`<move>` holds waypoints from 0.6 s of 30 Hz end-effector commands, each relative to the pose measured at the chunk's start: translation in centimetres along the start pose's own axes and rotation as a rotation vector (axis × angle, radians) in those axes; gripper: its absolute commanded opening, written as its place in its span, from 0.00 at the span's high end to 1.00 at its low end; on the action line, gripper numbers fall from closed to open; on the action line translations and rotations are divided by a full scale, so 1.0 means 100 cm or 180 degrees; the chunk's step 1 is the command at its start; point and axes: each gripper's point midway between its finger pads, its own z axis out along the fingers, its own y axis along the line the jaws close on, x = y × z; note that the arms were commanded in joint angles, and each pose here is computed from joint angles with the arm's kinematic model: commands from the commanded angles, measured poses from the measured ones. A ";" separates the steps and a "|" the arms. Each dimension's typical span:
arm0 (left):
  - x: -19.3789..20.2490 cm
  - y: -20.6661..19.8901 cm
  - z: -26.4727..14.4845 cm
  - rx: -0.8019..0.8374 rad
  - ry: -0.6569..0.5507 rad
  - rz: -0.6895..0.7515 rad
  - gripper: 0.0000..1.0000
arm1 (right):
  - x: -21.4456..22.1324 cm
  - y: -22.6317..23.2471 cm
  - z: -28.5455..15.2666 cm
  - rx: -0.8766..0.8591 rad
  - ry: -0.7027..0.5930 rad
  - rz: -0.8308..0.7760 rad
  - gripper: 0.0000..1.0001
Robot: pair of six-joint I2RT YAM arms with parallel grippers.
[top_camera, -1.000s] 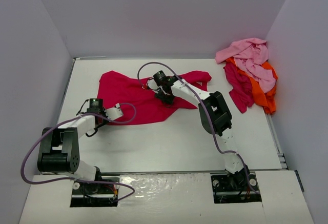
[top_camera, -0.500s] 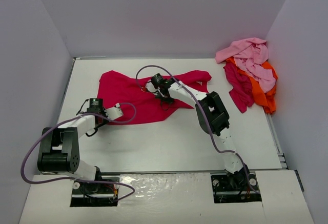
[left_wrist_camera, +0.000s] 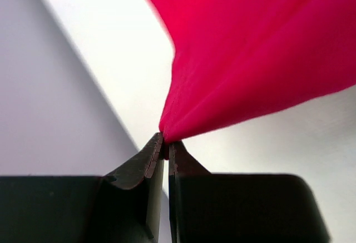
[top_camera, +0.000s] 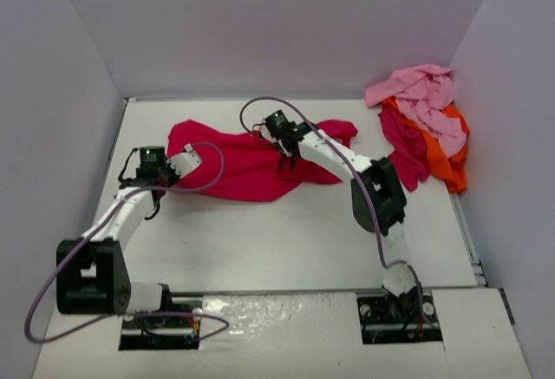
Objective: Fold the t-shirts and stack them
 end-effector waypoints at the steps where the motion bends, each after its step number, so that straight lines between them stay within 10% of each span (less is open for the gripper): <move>1: -0.040 0.079 -0.056 -0.0762 -0.0414 -0.0481 1.00 | 0.023 -0.137 -0.117 0.1013 -0.0364 0.0633 1.00; 18: -0.066 0.223 -0.312 -0.2141 -0.1519 -0.2022 1.00 | 0.148 -0.236 -0.364 0.1587 -0.2313 0.2145 1.00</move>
